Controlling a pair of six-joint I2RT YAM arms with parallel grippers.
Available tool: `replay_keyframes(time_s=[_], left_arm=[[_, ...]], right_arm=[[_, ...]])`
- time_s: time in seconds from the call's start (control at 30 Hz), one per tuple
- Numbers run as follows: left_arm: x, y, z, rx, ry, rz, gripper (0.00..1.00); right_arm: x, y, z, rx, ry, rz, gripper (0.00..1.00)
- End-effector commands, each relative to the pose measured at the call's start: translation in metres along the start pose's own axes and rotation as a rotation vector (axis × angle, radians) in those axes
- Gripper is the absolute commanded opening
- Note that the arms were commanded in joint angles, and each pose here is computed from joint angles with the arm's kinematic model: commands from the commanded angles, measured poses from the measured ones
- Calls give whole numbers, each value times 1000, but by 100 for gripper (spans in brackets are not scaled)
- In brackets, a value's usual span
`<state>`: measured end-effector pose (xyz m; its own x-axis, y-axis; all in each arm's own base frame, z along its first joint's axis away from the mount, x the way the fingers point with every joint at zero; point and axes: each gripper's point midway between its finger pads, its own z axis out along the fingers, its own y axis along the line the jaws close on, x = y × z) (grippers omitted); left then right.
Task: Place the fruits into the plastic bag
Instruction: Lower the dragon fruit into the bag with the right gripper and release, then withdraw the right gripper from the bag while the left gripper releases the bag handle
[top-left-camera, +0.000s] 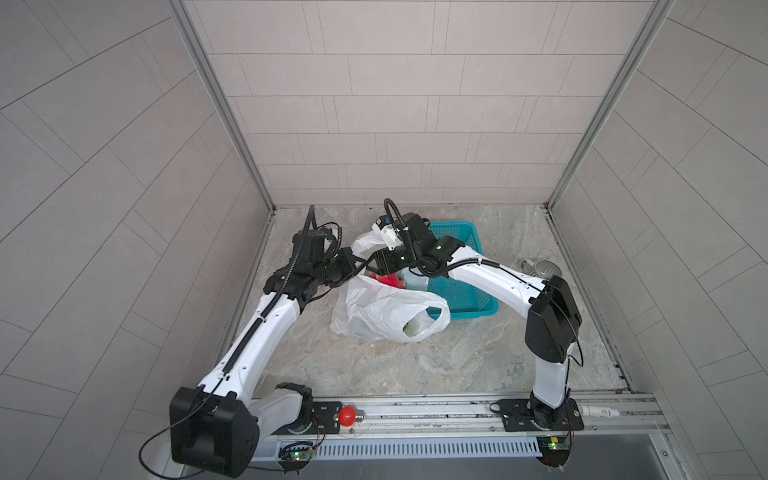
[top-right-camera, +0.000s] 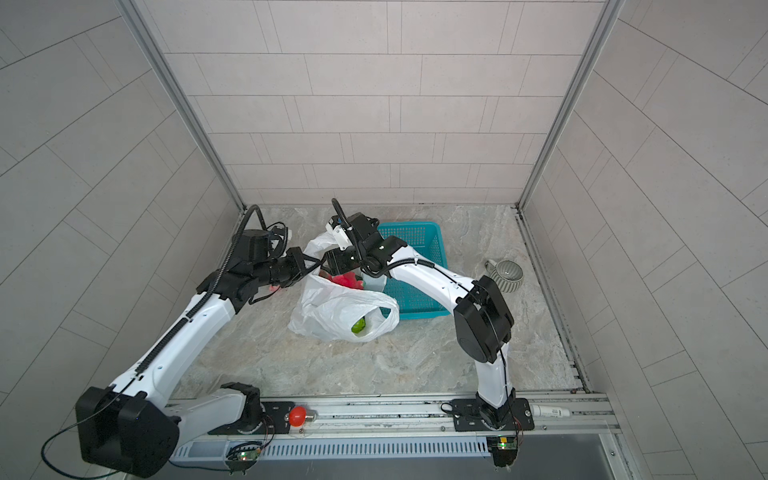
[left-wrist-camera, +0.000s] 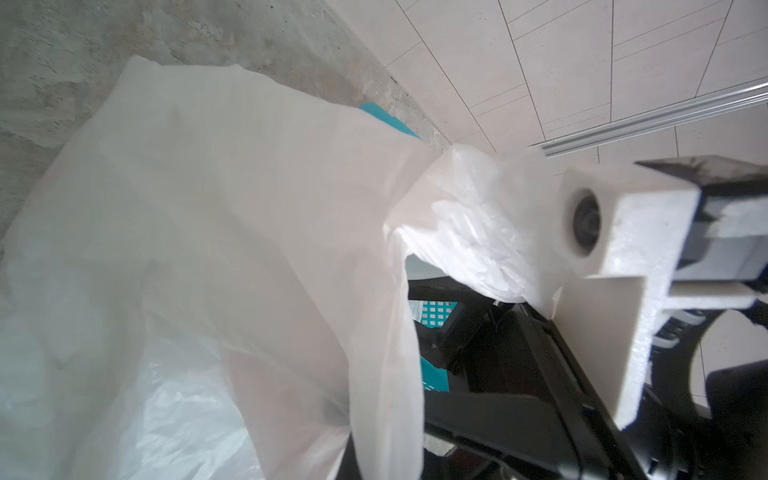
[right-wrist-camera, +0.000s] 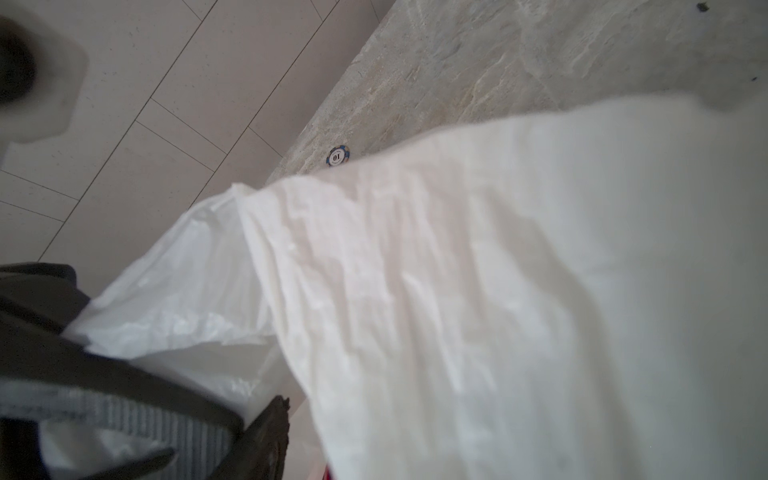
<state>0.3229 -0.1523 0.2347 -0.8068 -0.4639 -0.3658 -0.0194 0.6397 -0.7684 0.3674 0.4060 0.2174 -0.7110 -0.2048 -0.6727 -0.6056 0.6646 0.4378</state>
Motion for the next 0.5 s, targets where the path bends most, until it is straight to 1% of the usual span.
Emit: replay_keyframes(time_s=[0.0, 0.1, 0.23, 0.37, 0.47], left_arm=[[-6, -3, -1, -10, -20, 18, 0], [-6, -1, -1, -19, -21, 17, 0], [-7, 4, -2, -46, -30, 16, 0], [-8, 8, -2, -59, -34, 11, 0], [-8, 9, 0, -58, -32, 8, 0]], right_arm=[[-20, 20, -30, -24, -78, -59, 68], [-22, 21, -52, -7, -96, -96, 69], [-14, 19, -84, 2, -106, -116, 68], [9, 7, -116, 25, -110, -97, 66], [28, -15, -136, 80, -116, -54, 66]])
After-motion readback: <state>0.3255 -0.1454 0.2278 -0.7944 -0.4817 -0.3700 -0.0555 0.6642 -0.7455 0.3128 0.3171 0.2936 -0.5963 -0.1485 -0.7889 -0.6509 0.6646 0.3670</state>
